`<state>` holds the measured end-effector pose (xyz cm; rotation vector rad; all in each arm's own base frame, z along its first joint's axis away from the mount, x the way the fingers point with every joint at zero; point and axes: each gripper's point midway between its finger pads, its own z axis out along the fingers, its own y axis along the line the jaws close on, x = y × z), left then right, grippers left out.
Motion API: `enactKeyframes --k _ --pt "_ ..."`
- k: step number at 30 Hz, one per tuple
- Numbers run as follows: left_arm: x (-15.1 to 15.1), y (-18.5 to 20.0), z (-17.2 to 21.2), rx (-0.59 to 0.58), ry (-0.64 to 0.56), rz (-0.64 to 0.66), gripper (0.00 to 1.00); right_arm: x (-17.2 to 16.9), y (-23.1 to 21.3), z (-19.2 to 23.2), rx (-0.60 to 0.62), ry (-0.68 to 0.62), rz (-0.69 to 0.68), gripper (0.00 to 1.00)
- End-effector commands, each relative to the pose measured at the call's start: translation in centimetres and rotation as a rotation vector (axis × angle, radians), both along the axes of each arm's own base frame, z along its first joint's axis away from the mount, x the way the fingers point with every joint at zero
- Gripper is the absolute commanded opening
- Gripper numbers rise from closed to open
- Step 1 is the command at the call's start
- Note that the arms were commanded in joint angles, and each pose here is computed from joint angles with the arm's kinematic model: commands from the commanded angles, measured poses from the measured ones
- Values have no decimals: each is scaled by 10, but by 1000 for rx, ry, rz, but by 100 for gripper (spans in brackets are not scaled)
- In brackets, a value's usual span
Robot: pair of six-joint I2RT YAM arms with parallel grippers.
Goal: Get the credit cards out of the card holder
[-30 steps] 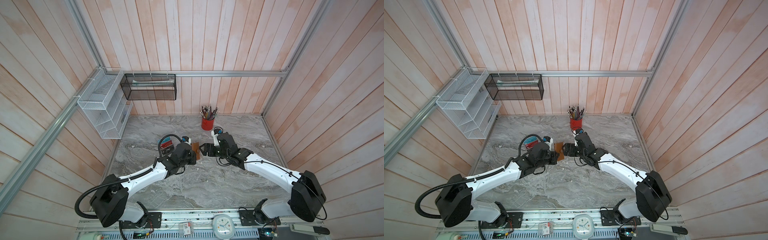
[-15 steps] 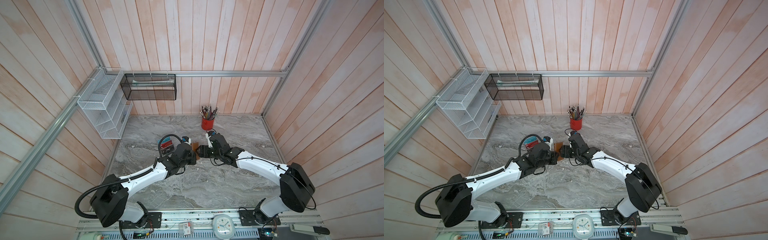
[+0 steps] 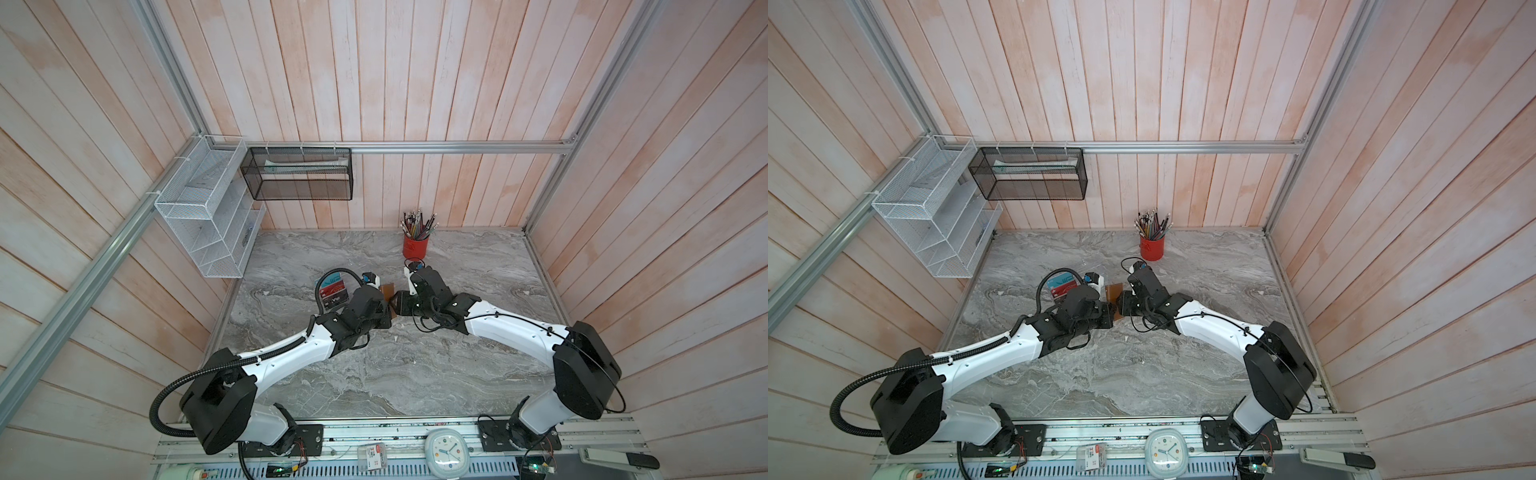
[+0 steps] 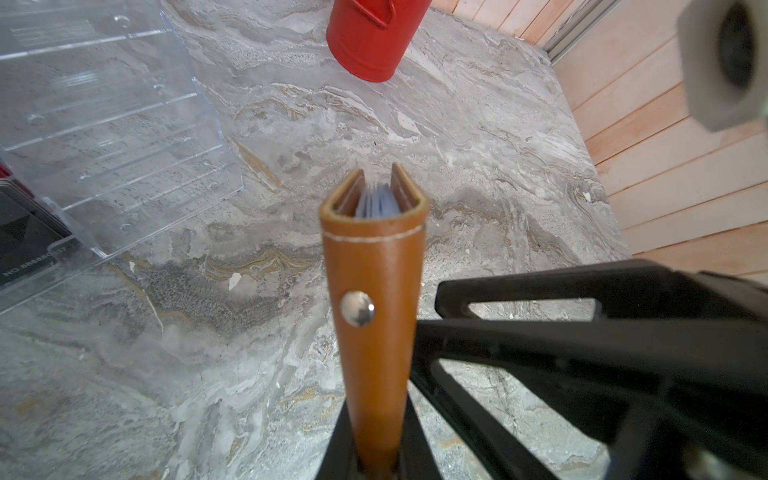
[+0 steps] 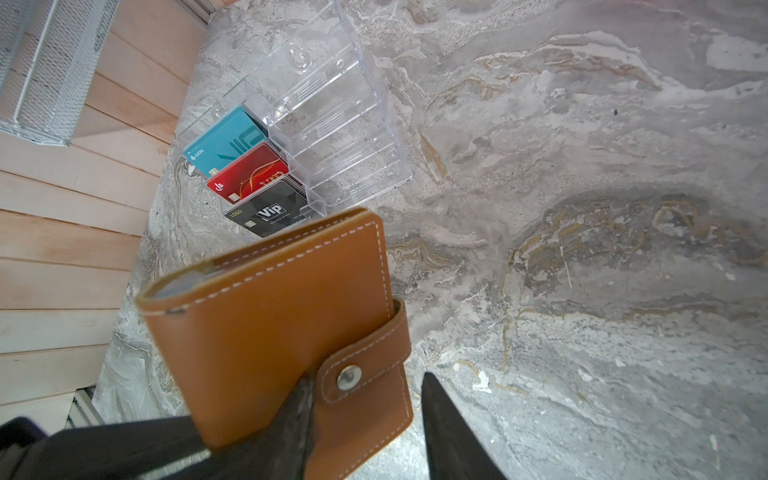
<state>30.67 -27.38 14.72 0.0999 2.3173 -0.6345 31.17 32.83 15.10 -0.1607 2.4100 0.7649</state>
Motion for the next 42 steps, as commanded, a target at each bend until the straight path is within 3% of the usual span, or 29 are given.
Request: enactKeyframes --k 1,11,16,22,42 --pt "5 -9 24 -61 -56 -7 0 0 4 -5 -31 6 -5 41" --pt "4 -12 26 -86 -50 -8 0 5 2 -14 -81 7 -47 16" --pt "3 -12 26 -89 -50 -6 0 6 -1 -15 -92 2 -61 12" --pt "3 -11 27 -90 -52 -2 0 6 -1 -16 -101 1 -59 0" --pt "-2 -6 33 -114 -68 -5 0 8 -24 -3 -61 -15 -64 0"
